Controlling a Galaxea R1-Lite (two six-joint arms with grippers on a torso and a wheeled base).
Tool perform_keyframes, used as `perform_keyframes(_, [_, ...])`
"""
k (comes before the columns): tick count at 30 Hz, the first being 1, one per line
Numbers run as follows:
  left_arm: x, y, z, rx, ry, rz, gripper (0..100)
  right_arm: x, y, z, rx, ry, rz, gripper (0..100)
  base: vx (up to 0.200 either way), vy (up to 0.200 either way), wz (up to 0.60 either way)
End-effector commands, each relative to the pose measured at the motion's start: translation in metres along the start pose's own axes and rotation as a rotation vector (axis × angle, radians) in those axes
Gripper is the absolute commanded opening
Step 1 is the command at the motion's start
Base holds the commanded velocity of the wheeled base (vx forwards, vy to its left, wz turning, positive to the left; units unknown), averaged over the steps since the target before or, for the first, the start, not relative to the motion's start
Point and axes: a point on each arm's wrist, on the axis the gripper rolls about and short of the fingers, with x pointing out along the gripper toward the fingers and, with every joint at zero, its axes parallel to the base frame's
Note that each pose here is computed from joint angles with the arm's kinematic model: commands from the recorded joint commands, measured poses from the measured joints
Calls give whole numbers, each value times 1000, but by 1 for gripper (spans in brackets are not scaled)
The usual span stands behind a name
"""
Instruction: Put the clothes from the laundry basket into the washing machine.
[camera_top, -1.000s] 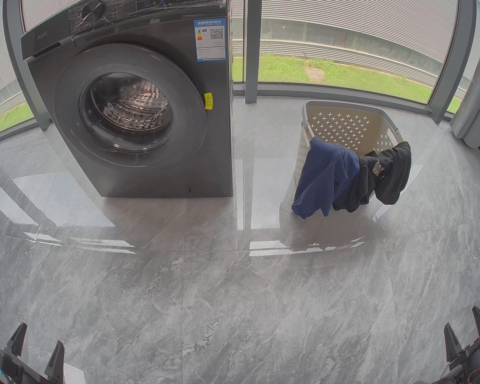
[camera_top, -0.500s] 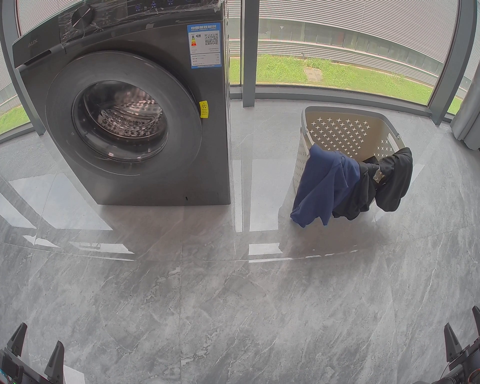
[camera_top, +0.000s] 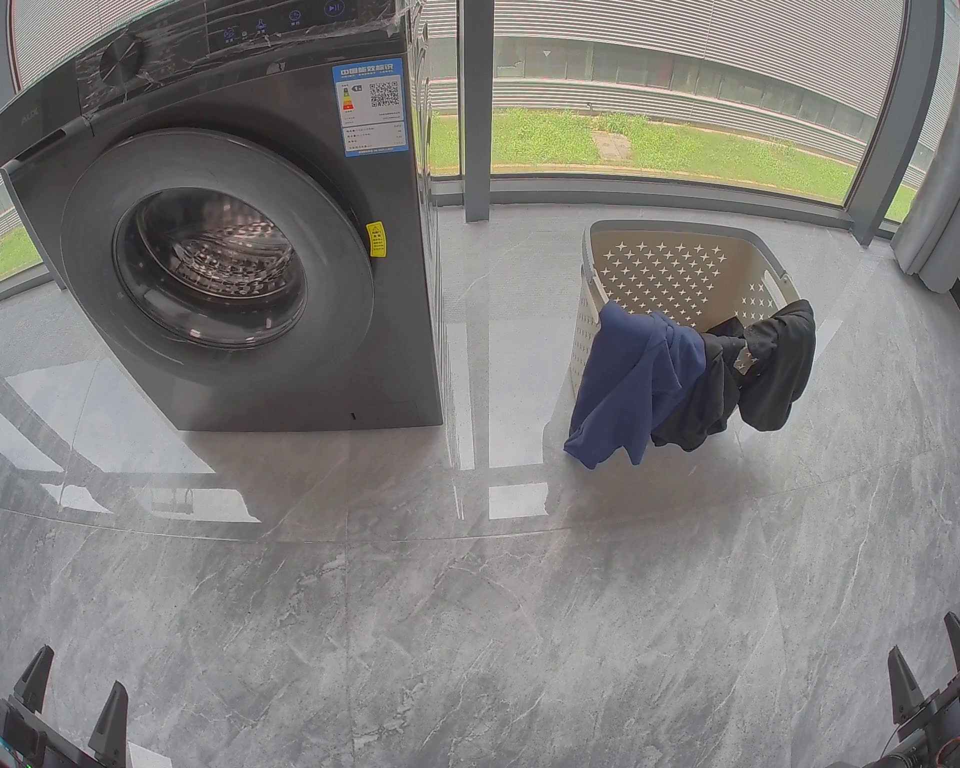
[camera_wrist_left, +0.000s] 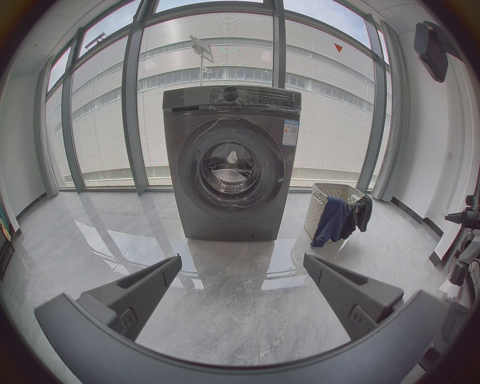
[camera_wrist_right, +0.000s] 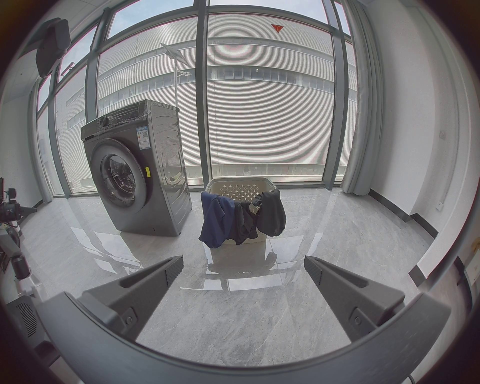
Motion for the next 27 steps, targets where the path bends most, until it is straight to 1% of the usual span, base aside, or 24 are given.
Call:
perform_keyframes(1, [0, 0, -5, 0, 3, 2, 100, 1, 0, -5, -1, 7, 0, 100, 200, 0, 0])
perform_keyframes(7, [0, 0, -5, 0, 3, 2, 100, 1, 0, -5, -1, 7, 0, 100, 0, 0, 0])
perform_keyframes(27, [0, 0, -5, -1, 3, 2, 100, 1, 0, -5, -1, 7, 0, 100, 0, -200, 0])
